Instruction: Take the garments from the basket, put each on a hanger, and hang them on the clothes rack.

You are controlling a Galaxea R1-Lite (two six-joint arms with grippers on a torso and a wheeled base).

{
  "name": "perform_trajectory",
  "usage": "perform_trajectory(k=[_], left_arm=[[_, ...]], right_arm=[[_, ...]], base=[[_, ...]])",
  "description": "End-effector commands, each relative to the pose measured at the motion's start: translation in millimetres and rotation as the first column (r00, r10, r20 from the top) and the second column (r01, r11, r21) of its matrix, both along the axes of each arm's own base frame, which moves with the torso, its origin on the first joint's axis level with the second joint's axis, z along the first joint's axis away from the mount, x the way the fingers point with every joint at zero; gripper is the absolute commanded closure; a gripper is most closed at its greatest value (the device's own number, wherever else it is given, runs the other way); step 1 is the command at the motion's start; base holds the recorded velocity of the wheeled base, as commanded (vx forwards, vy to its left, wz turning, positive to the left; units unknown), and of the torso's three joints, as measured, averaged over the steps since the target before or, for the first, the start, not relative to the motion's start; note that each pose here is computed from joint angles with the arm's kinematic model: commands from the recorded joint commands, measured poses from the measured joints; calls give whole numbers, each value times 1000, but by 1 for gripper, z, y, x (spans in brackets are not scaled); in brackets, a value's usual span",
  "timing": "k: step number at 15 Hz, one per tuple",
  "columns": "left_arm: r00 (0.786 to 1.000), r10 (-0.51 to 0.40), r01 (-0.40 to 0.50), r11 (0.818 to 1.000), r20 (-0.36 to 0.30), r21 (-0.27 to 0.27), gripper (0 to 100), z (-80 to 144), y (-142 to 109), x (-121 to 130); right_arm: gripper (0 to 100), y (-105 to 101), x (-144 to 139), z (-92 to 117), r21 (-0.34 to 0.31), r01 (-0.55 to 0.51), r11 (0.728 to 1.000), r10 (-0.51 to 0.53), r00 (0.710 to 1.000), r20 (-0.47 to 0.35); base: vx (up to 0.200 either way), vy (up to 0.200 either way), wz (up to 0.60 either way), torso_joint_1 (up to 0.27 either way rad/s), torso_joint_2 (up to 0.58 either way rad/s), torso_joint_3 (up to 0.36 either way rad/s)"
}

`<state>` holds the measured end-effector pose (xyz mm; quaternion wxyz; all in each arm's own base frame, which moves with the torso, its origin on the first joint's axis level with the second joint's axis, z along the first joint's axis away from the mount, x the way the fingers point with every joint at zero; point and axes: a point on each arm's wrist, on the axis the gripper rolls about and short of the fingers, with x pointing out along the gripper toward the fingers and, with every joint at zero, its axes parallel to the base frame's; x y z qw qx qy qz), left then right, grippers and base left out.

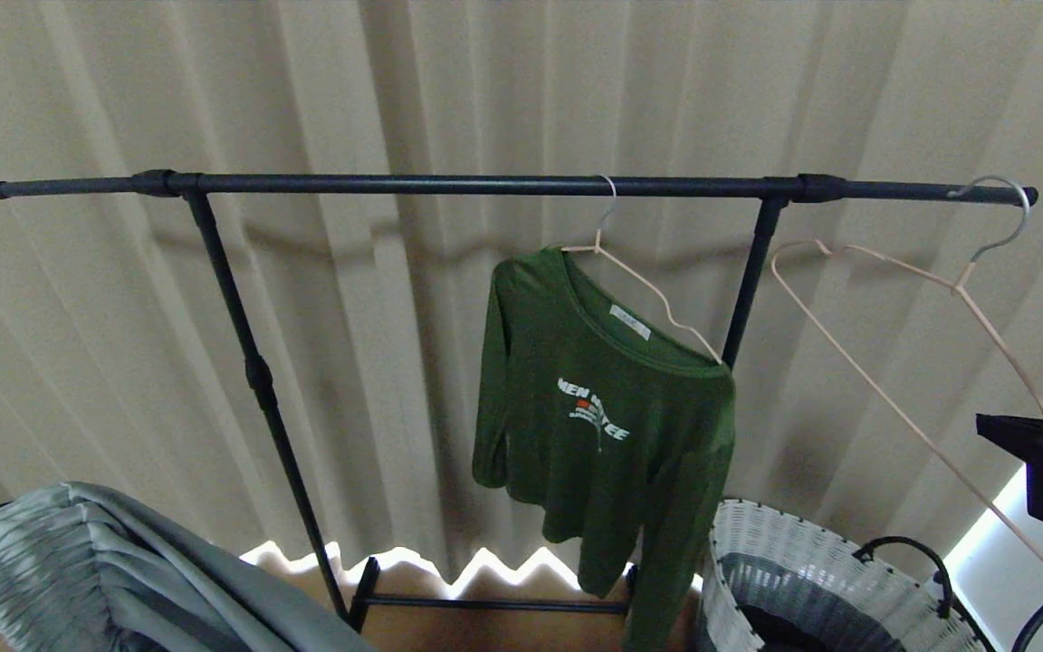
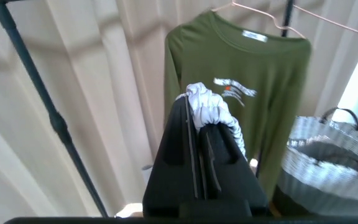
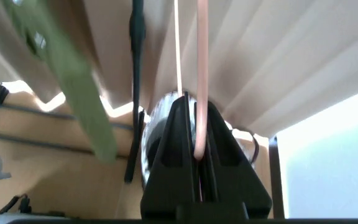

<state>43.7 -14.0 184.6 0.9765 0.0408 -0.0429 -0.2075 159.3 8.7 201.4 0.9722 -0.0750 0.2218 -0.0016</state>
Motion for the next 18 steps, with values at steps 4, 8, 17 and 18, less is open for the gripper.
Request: perform_trajectory(k=[4,8,17,18], left_arm=[[1000,1,-1,1000,-20,30,100,-9,0,1],[1000,2,0,998,-24,70,100,-14,0,1],[990,-47,63,991,-132,117,100,25,-23,69],[990,-18,36,992,-142,125,100,34,-29,86]], right_arm=[[100,0,-2,-7,3,-3,1000,3,1000,-20],[100,0,-17,-21,12,-13,1000,12,999,30],[100,38,-43,-5,91,-356,930,341,929,145],[100,48,-43,-7,149,-401,904,384,914,135]], base=[[-100,0,0,1,2,-1],[0,0,0,0,0,0],[0,0,0,0,0,0],[0,0,0,0,0,0]])
